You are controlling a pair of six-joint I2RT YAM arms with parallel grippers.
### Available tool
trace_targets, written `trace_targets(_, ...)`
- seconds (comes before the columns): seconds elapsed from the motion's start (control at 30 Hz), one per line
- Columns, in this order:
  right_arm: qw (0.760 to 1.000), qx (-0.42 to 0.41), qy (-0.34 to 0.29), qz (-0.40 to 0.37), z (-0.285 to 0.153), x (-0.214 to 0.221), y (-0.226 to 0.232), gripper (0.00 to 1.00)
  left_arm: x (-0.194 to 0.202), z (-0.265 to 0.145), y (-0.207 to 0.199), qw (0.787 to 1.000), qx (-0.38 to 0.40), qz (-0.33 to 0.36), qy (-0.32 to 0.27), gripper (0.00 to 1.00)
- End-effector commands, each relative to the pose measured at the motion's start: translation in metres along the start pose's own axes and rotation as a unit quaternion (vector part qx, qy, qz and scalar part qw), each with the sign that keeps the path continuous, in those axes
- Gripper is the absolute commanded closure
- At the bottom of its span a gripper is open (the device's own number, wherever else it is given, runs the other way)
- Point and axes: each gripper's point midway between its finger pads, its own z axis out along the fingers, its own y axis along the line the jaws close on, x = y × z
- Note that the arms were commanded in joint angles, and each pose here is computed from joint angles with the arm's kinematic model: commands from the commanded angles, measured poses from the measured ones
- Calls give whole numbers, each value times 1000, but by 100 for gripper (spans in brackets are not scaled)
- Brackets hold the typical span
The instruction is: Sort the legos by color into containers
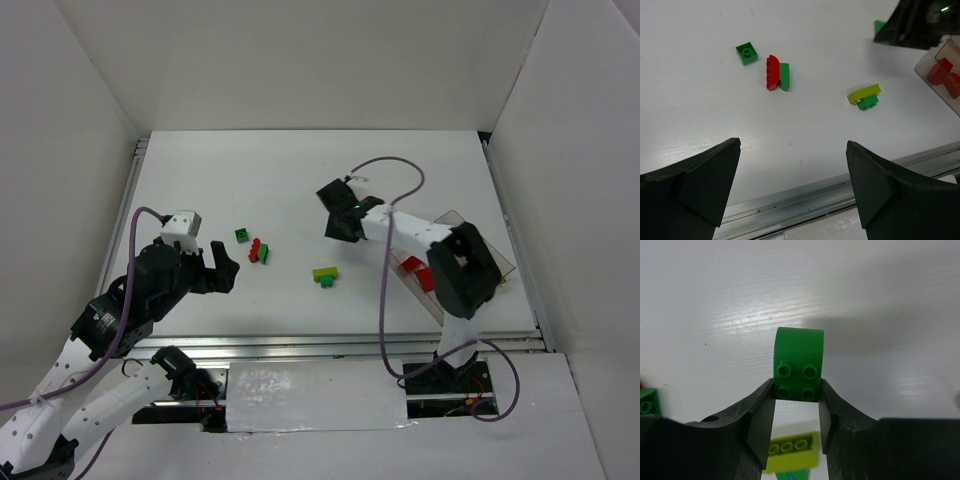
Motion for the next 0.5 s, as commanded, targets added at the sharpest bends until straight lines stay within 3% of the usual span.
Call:
trace_targets(0.0, 996, -9, -64, 66, -42, -66, -54, 100, -6, 1, -4, 1000, 10, 3, -13, 1)
trace_targets(0.03, 991, -14, -78, 107, -54, -89, -82, 100, -6, 1, -5, 1000, 13, 3, -14, 0)
trace_targets(0.13, 981, 20, -102, 164, -65, -102, -155, 100, -6, 1, -6, 1000, 16, 4, -16, 1)
trace_targets(0.23, 968, 61, -98, 225, -64, -96, -222, 100, -5, 2, -6, 1000, 14, 5, -12, 0)
trace_targets(0.37, 940, 51, -108, 319, -57, -93, -276, 98, -5, 2, -7, 1000, 18, 6, -12, 1)
trace_targets(0.47, 929, 74, -107, 346, -53, -94, -304, 95, -5, 1, -8, 1000, 22, 6, -15, 1)
